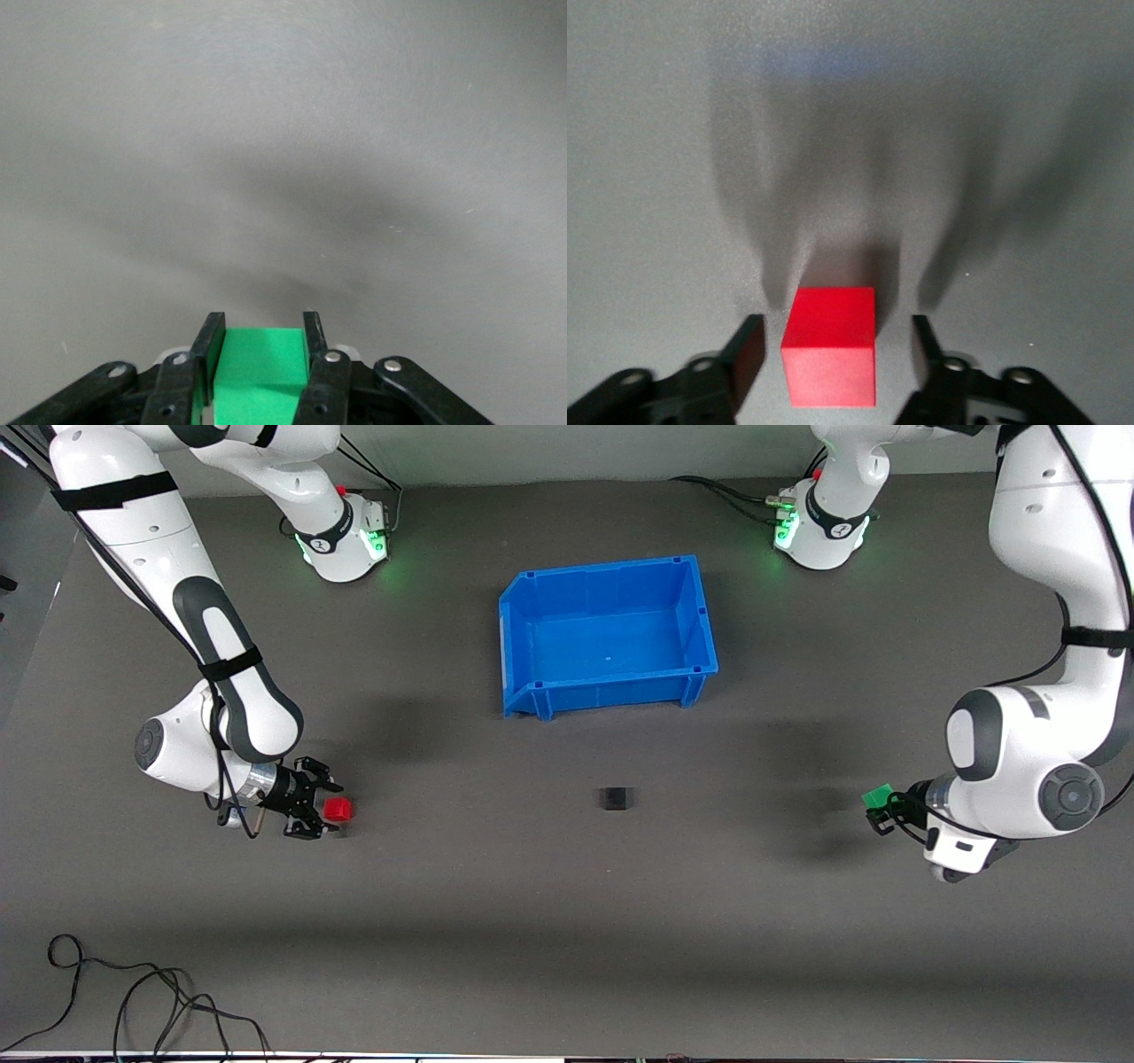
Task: Attach green and red cubes to black cube
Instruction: 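Grasp the red cube with the right gripper while the left gripper grasps the green cube, then carry the red cube and green cube toward the black cube with both grippers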
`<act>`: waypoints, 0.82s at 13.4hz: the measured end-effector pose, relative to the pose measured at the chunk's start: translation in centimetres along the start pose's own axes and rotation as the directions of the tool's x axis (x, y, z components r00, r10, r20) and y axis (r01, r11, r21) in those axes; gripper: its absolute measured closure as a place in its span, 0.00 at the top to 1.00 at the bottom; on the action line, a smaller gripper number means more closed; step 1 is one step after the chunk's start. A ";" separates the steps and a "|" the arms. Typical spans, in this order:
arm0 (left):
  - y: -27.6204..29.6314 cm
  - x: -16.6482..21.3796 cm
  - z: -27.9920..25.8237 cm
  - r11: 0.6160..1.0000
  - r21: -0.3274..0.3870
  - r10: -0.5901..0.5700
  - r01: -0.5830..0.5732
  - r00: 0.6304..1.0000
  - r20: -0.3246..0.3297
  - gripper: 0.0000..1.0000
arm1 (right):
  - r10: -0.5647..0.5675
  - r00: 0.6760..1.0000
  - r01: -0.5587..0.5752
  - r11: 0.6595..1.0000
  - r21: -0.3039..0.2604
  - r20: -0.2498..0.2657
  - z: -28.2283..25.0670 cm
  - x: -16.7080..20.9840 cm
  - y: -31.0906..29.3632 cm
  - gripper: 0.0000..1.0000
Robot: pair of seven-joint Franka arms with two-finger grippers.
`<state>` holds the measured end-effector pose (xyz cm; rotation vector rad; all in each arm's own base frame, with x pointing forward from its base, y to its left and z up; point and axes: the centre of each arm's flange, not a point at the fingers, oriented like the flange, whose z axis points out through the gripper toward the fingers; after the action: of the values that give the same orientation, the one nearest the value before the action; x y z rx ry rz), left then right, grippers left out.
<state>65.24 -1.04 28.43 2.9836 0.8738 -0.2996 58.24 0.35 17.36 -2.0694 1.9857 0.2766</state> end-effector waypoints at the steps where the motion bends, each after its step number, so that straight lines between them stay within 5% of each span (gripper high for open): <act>1: 0.5 -0.6 -0.5 0.998 -0.006 -0.063 0.063 0.998 0.010 0.40 | -0.003 1.000 0.003 1.000 0.000 0.000 0.0 0.0 0.0 0.58; 3: 1.9 -1.6 -0.5 0.975 -0.030 -0.221 0.222 0.974 0.043 0.40 | -0.004 1.000 0.004 1.000 0.000 0.000 0.0 0.0 0.0 0.40; 5: 3.8 -2.8 -0.3 0.924 -0.041 -0.379 0.381 0.924 0.060 0.40 | -0.007 1.000 0.007 1.000 0.008 0.000 -0.2 -0.1 -0.3 0.40; 7: 6.8 -4.6 -0.4 0.841 -0.063 -0.534 0.537 0.843 0.061 0.40 | -0.017 1.000 0.017 1.000 0.025 0.011 -1.2 -0.7 -1.4 0.40; 9: 11.0 -7.1 0.1 0.712 -0.115 -0.691 0.693 0.720 0.058 0.40 | -0.030 0.998 0.029 0.999 0.026 0.048 -2.9 -3.4 -3.2 0.40; 11: 15.1 -10.2 2.9 0.668 -0.123 -0.733 0.733 0.678 0.062 0.40 | -0.016 0.998 0.013 0.999 0.037 0.068 -3.9 -7.5 -4.6 0.40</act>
<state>64.35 -19.42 26.94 2.3309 1.9815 -0.2308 62.35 6.42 23.67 -2.0237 1.9210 0.3013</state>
